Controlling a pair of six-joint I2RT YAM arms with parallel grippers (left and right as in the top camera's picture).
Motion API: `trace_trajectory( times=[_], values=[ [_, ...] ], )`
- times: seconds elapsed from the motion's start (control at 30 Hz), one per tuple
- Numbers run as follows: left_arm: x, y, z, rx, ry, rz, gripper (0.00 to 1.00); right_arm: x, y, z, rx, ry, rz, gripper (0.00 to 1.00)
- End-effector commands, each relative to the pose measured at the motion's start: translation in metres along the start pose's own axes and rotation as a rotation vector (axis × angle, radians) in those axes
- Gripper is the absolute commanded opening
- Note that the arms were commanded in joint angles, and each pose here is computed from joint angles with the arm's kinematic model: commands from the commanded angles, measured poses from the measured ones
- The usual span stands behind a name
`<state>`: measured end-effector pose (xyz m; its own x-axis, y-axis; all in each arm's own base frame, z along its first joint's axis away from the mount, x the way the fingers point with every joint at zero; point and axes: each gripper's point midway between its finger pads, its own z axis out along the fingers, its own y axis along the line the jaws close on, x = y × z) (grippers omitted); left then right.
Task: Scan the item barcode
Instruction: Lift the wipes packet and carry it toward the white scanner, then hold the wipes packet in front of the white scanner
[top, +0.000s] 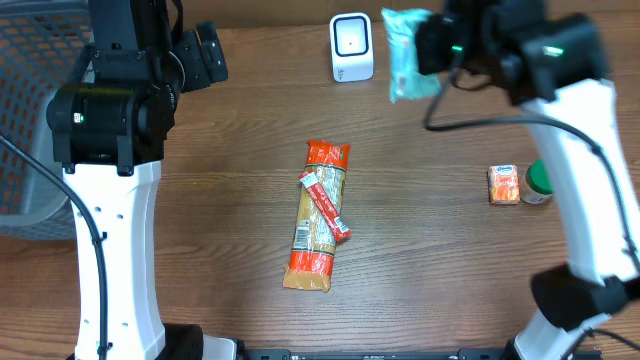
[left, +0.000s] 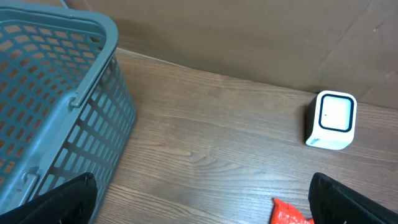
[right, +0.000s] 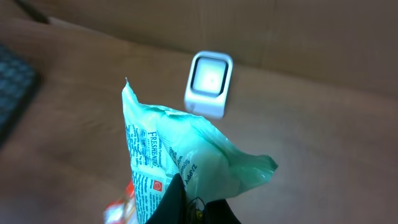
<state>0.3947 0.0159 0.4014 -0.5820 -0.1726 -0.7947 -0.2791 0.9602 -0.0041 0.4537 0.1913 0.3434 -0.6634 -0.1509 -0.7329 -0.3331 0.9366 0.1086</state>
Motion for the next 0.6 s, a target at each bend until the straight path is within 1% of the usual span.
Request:
trace_trajectory(
  times=[0.0, 0.13, 0.33, 0.4, 0.47, 0.57],
  values=[
    [-0.004, 0.003, -0.003, -0.010, -0.014, 0.013, 1.00, -0.016, -0.006, 0.029, 0.166, -0.056, -0.120, 0.03],
    [-0.004, 0.003, -0.003, -0.010, -0.014, 0.013, 1.00, -0.029, -0.007, 0.071, 0.296, -0.112, -0.224, 0.04],
    [-0.004, 0.004, -0.003, -0.010, -0.014, 0.013, 1.00, -0.047, -0.022, 0.123, 0.561, -0.195, -0.355, 0.04],
    [-0.004, 0.003, -0.003, -0.010, -0.014, 0.013, 1.00, -0.053, -0.025, 0.136, 0.625, -0.235, -0.366, 0.03],
    [-0.004, 0.003, -0.003, -0.010, -0.014, 0.013, 1.00, -0.061, -0.028, 0.145, 0.683, -0.299, -0.340, 0.03],
    [-0.004, 0.003, -0.003, -0.010, -0.014, 0.013, 1.00, -0.069, -0.028, 0.160, 0.720, -0.385, -0.302, 0.04]
  ],
)
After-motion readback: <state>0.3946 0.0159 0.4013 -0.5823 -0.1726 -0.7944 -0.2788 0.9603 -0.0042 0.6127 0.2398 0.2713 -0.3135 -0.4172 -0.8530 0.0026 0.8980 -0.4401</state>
